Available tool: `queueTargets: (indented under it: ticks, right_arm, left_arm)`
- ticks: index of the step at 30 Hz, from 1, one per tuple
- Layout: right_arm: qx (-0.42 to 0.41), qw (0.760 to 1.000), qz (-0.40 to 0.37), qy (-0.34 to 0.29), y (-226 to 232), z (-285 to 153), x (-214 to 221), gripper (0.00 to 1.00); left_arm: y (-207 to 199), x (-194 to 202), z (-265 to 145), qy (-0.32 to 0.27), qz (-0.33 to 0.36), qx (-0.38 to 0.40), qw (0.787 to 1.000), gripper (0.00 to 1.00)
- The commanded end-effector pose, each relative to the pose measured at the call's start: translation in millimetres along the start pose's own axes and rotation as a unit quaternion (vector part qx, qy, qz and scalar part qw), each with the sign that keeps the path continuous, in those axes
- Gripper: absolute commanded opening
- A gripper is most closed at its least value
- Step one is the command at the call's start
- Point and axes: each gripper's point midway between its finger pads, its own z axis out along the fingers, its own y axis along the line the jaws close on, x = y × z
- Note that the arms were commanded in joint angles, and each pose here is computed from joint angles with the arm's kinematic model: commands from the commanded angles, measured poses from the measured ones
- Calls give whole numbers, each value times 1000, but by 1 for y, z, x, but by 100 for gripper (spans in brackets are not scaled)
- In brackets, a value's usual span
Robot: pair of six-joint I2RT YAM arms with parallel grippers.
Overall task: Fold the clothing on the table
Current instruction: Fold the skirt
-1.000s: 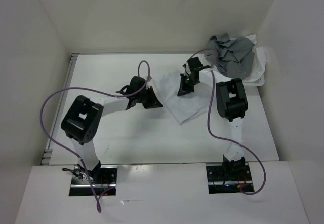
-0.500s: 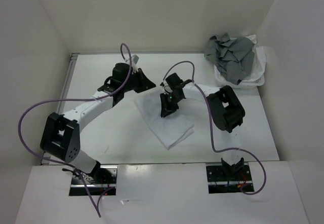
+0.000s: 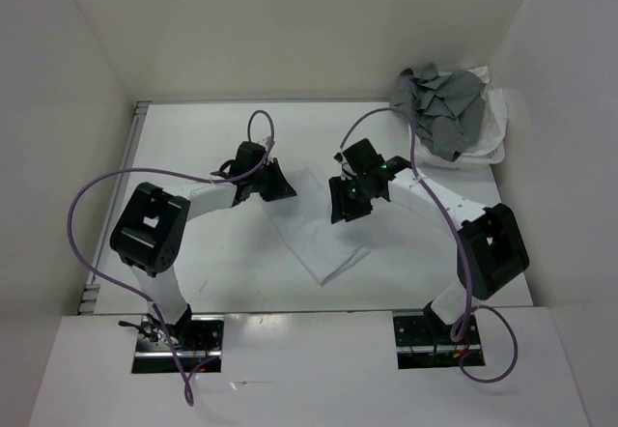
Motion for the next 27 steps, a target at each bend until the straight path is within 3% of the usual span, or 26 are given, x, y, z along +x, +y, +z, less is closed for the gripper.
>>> queueTargets:
  ticks: [1,7,15,27]
  right_arm:
    - [27,999,20,26,-13,-15,33,50]
    - [25,999,31,26,-4,-34,47,57]
    - [15,995,78,64,-6,-19,75,58]
    - [-17,970,241,34,5,10,81,61]
  left_arm:
    - [3,-11,14,-17,6,-1,1000,0]
    - [25,-12,39,-18,-1,-35,999,0]
    - [37,-34,54,-32,-11,-45,998,0]
    - [76,-68,22,-70,-68,-53,994,0]
